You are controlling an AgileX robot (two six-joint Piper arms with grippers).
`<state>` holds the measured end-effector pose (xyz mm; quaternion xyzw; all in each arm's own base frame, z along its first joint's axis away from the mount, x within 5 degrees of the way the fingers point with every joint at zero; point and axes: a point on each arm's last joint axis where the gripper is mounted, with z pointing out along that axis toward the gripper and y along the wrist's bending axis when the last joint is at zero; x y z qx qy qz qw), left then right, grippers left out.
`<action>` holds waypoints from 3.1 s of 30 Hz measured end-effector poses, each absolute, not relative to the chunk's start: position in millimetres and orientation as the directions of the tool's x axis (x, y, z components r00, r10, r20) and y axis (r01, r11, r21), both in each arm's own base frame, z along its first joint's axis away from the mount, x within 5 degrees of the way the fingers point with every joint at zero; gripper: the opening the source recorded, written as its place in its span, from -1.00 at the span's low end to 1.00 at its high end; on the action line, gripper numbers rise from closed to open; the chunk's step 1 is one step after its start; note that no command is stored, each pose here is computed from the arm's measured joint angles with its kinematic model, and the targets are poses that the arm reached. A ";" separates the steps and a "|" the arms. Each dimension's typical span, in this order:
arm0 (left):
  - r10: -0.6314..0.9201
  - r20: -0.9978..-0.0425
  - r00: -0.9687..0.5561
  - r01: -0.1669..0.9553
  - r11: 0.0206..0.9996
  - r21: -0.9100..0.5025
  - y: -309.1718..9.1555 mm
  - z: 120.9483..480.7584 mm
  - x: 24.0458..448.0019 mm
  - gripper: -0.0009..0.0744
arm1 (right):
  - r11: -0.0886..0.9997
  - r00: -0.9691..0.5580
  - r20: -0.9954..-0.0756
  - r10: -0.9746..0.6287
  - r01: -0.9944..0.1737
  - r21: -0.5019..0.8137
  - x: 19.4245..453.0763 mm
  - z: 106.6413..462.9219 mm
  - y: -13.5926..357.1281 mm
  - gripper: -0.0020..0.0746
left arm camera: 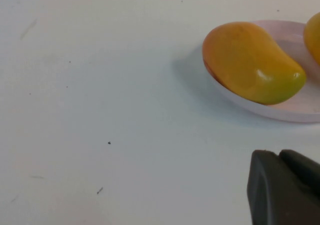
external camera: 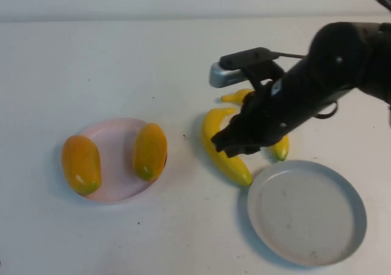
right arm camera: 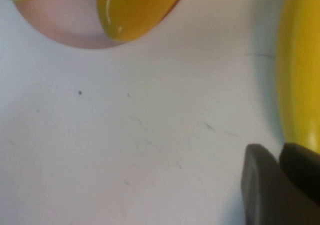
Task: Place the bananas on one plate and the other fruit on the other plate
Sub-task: Put another type of fruit in the right plate
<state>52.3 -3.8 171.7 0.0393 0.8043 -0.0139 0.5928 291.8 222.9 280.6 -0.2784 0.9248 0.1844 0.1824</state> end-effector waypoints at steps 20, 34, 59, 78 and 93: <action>0.047 -0.955 -0.294 0.080 0.997 0.024 -3.8 171.7 52.3 -0.99 | 0.852 -0.830 -0.267 -0.491 -0.521 0.054 375.7 224.2 282.8 0.19; 0.047 -0.955 -0.294 0.080 0.997 0.024 -3.8 171.7 52.3 -0.99 | 0.850 -0.835 -0.211 -0.508 -0.526 0.034 383.6 192.4 285.9 -0.14; 0.047 -0.955 -0.294 0.080 0.997 0.024 -3.8 171.7 52.3 -0.99 | 0.982 -0.956 -0.276 -0.094 -0.135 0.135 277.0 244.0 144.7 -0.14; 0.047 -0.955 -0.294 0.080 0.997 0.024 -3.8 171.7 52.3 -0.99 | 0.988 -0.983 -0.180 -0.025 -0.051 0.143 274.2 191.0 128.6 0.19; 0.047 -0.955 -0.294 0.080 0.997 0.024 -3.8 171.7 52.3 -0.99 | 0.923 -0.852 -0.435 -0.292 -0.369 0.105 324.7 266.1 157.1 0.40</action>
